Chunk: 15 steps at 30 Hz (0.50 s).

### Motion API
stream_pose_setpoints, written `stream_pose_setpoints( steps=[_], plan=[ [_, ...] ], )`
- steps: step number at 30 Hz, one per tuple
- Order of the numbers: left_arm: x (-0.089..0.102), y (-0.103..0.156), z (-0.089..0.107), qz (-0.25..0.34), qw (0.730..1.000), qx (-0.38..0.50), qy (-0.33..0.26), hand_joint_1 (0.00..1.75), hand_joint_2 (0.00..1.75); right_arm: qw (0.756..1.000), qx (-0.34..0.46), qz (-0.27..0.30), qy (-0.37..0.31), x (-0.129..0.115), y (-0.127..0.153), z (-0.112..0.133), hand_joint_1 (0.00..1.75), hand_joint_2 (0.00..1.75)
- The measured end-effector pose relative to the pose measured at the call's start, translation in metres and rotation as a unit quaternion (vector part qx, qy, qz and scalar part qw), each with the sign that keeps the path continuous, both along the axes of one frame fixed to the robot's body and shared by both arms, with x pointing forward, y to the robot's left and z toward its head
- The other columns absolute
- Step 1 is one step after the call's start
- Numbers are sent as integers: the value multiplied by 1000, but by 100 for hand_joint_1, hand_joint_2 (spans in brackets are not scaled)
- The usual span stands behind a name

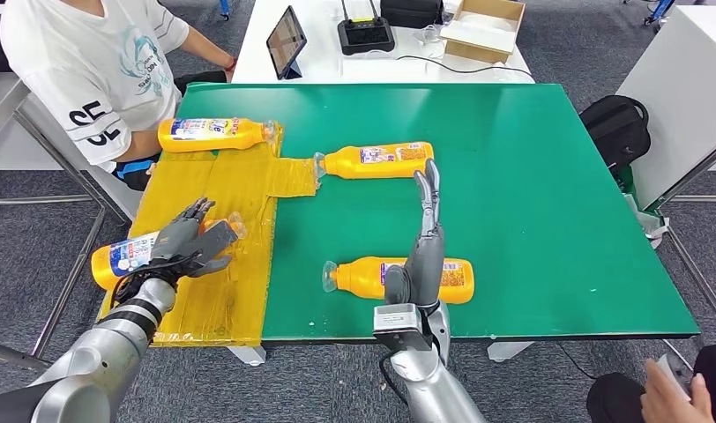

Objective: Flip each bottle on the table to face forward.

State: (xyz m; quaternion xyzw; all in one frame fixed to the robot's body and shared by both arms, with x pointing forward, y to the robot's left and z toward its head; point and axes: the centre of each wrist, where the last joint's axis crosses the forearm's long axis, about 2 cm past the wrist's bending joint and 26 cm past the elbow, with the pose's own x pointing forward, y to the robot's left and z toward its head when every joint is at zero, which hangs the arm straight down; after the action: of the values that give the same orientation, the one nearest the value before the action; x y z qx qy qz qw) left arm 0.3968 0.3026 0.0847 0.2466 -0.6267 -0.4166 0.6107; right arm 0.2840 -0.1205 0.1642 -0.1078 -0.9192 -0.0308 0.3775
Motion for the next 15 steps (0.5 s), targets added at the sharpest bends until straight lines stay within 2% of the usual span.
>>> stream_pose_setpoints(
  steps=[4,7,11,15],
  plan=[
    [1,-6,0,7,995,-95,0,0,0,1000,-2,3,5,1,0,-3,0,0],
    [2,-10,2,6,981,-192,-2,0,0,1000,-4,3,9,1,-1,-5,0,0],
    [2,-16,5,18,953,-301,-40,0,0,1000,-11,3,15,2,-2,-8,0,175],
    [3,-23,12,67,924,-356,-124,0,175,999,-34,11,30,2,-2,-11,0,175]
  ],
)
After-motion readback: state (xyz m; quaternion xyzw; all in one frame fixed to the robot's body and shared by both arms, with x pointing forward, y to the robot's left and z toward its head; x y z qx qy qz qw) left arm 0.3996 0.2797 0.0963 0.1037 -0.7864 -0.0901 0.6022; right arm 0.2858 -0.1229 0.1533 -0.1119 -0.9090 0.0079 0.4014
